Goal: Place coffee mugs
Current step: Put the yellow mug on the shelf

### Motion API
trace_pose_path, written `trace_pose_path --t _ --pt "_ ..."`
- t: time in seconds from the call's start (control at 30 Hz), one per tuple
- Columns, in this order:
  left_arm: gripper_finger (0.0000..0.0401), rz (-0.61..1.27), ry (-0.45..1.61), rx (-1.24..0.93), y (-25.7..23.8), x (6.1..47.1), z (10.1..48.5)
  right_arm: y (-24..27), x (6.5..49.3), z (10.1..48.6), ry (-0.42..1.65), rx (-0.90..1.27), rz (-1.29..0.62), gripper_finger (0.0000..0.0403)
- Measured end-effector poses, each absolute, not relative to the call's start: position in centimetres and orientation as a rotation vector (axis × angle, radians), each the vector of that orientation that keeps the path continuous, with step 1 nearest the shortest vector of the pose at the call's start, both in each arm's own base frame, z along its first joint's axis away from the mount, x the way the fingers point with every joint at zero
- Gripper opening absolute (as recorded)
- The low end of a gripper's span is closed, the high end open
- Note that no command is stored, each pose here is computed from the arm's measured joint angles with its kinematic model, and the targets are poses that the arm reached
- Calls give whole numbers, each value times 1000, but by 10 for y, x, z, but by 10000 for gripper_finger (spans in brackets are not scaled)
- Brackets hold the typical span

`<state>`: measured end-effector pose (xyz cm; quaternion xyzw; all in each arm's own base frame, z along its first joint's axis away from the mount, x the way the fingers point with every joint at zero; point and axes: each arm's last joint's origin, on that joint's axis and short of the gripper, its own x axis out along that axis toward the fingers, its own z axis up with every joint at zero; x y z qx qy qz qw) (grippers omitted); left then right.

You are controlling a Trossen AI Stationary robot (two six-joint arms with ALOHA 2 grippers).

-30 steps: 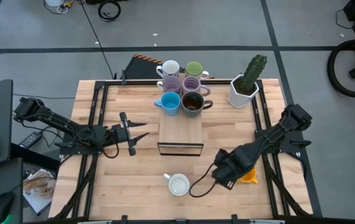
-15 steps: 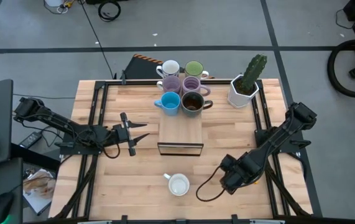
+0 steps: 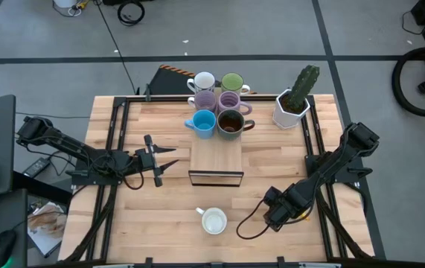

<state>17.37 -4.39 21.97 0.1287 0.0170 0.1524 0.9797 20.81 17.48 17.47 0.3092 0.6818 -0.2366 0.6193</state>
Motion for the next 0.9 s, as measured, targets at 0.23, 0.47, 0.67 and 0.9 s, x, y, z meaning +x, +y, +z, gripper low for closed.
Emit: trace_pose_path --t 0.23,0.47,0.67,0.9 --pt "188 307 36 260 -44 174 219 172 210 181 1607 667 -515 26" --pt "188 306 36 260 -44 174 220 160 223 215 1629 532 -514 35" --pt "188 306 36 260 -44 174 220 141 239 264 1571 407 -531 33" --pt "188 306 37 260 -44 174 219 110 261 307 1470 379 -499 31"
